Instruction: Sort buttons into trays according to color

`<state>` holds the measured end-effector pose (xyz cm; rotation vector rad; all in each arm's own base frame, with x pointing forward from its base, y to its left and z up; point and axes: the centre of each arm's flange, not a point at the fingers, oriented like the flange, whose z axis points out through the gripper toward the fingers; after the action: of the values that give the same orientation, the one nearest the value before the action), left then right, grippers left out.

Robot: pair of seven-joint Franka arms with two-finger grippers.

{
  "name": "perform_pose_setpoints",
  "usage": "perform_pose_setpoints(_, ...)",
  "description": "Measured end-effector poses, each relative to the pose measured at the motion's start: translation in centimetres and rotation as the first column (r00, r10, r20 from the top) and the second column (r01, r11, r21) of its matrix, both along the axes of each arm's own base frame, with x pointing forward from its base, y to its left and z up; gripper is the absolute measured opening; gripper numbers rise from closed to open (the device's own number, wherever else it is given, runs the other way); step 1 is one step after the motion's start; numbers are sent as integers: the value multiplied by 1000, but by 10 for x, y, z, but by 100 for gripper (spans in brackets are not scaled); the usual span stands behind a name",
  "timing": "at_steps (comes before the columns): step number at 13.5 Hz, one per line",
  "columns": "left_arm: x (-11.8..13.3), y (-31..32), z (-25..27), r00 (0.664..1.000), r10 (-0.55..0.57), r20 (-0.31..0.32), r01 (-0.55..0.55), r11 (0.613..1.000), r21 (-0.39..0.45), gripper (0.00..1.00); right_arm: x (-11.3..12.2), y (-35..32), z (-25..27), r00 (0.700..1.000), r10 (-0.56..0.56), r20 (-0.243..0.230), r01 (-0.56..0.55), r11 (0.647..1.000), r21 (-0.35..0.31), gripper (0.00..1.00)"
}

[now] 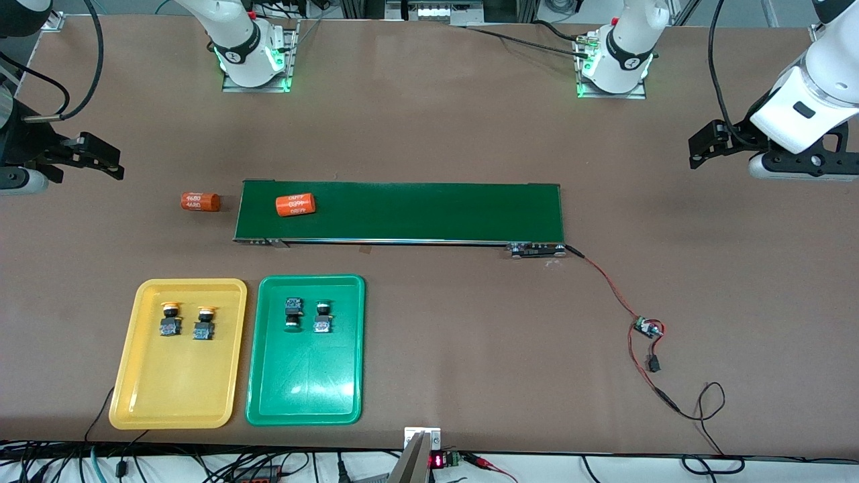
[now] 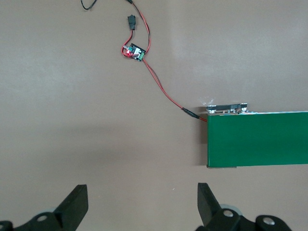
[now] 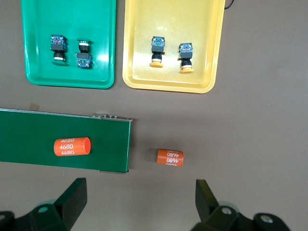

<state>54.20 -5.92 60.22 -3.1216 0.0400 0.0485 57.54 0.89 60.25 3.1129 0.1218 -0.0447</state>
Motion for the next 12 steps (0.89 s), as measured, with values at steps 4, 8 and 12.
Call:
perform_pose_setpoints(4, 0, 0, 0, 1000, 0, 0, 0, 1000, 0, 100, 0, -5, 0, 1000, -12, 0, 12, 1000, -1, 100)
perform_pose_setpoints(8, 0, 0, 0, 1000, 0, 0, 0, 1000, 0, 100, 0, -9, 0, 1000, -18, 0, 18, 1000, -1, 100)
perform_pose_setpoints(12, 0, 0, 0, 1000, 0, 0, 0, 1000, 0, 100, 0, -9, 0, 1000, -19, 0, 19, 1000, -1, 100)
